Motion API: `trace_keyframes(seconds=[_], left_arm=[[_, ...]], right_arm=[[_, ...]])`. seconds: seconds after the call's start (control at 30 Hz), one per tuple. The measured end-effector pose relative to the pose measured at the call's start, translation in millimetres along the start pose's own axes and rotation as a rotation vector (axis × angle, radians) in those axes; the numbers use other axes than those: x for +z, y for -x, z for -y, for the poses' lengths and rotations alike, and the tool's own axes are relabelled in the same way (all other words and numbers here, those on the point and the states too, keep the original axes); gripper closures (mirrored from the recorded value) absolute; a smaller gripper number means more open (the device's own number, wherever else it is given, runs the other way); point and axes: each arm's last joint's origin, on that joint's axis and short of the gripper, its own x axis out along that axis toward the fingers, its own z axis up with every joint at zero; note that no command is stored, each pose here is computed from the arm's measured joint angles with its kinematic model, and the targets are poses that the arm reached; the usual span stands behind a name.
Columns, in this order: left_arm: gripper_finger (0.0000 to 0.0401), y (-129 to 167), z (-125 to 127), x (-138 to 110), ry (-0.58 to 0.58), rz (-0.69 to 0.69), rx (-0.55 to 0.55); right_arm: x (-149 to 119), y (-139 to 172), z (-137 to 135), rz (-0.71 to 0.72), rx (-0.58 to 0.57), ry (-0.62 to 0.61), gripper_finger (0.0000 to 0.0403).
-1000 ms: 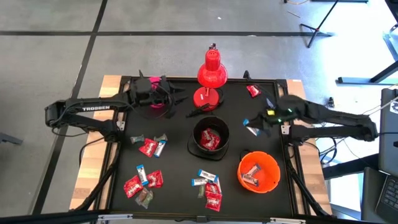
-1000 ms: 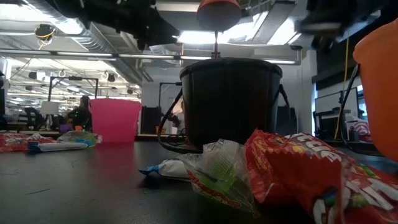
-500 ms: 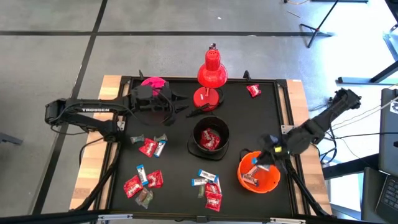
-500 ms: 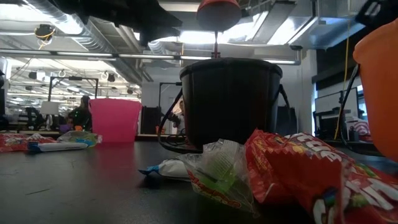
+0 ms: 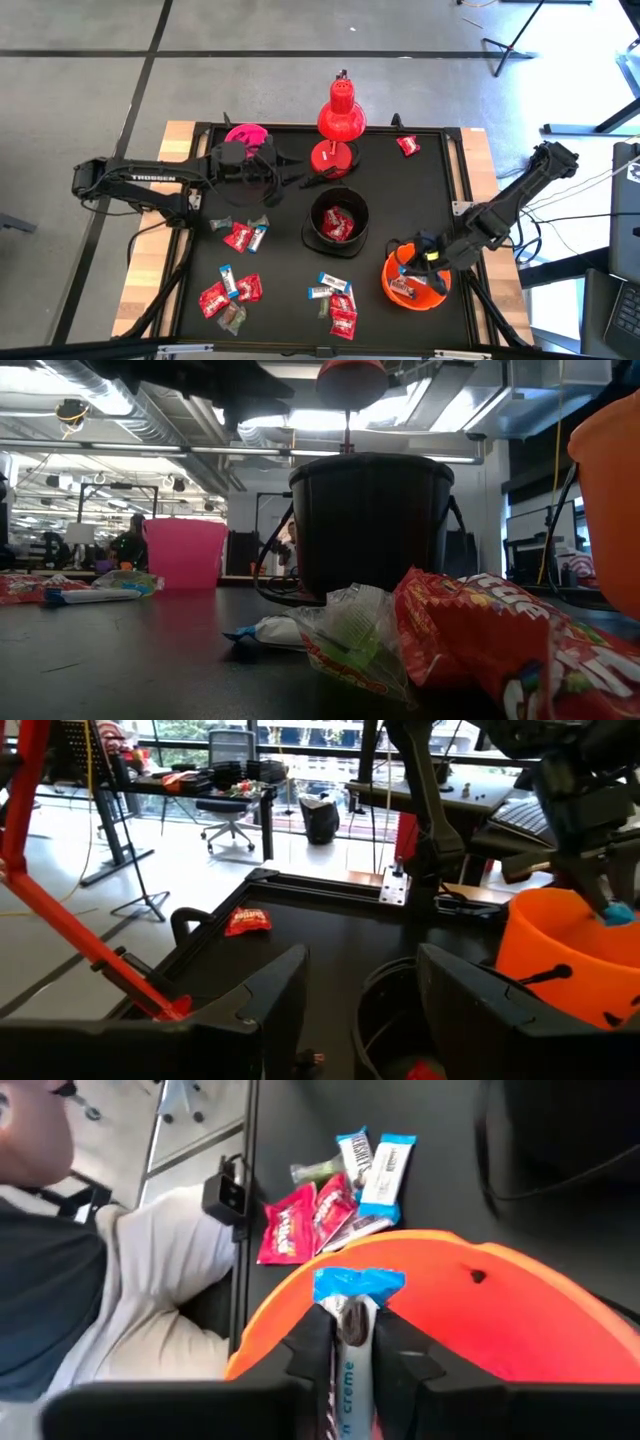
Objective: Organize candy in baskets
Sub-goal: Put the white chocolate into the orange bucket, then put the red candy into the black bucket
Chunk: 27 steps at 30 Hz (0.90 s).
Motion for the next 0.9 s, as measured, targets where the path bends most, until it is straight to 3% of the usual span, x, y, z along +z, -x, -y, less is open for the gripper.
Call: trace_keyframes(seconds=[0.27, 0.6, 0.7, 0.83, 0.9], left_arm=[[0.0223, 0, 1, 0, -0.006, 0.000, -0.004], [0.0223, 0, 1, 0, -0.007, 0.000, -0.004], [0.0223, 0, 0, 0, -0.013, 0.000, -0.003], [0.0223, 0, 0, 0, -0.013, 0.000, 0.001], [0.0223, 0, 0, 0, -0.014, 0.000, 0.001]], right_arm=[[1, 1, 5, 0.084, -0.104, 0.006, 0.0274], [11, 19, 5, 0.217, -0.175, 0.090, 0.0260], [23, 37, 3, 0.333, -0.310, 0.139, 0.0260], [39, 62, 13, 0.571, -0.653, 0.116, 0.0260], [45, 71, 23, 0.624, -0.792, 0.083, 0.0260]])
